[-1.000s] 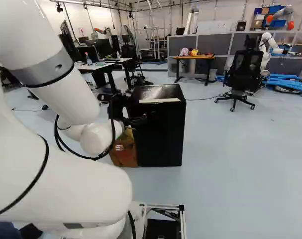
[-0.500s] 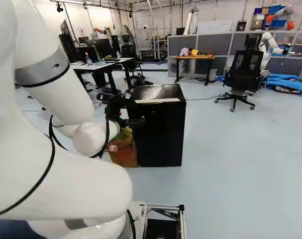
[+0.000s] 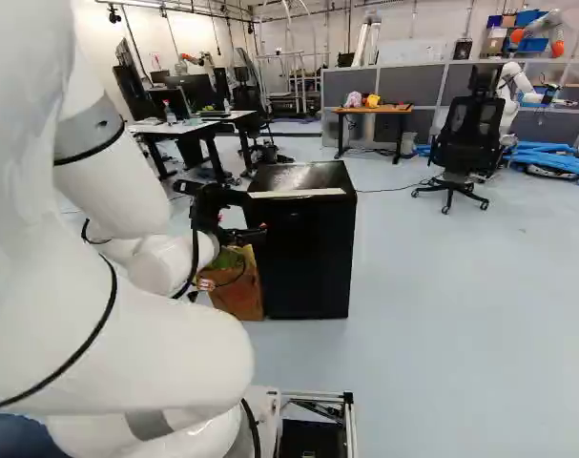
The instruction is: Grab a drink from the fridge
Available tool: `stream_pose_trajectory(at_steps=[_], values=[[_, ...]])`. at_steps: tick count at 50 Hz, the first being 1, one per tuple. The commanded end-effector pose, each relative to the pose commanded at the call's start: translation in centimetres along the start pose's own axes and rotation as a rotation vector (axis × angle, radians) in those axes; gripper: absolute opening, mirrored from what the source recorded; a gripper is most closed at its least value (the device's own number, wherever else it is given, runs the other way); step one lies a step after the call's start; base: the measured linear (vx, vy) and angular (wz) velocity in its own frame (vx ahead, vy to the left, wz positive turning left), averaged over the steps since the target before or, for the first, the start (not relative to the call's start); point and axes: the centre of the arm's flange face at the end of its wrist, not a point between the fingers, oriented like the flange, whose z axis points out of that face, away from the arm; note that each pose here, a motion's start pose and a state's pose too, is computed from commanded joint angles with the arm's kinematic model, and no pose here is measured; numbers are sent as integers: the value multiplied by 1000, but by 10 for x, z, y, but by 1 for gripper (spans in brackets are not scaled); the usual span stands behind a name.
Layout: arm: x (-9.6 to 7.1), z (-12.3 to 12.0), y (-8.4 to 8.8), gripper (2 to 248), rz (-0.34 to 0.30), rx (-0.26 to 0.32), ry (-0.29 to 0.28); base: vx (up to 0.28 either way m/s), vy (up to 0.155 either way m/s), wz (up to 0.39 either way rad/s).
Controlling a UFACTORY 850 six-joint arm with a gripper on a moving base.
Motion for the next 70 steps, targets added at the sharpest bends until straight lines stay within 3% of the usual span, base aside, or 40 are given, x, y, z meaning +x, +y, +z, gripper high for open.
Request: stream_pose_trajectory(at_steps=[17, 40, 55, 70], values=[[-2, 2, -20, 247, -30, 56, 35, 0, 0, 0], [-11, 12, -46, 247, -66, 84, 99, 0, 0, 0], [-15, 28, -64, 247, -77, 71, 150, 0, 0, 0], [-21, 42, -70, 247, -80, 22, 188, 0, 0, 0]])
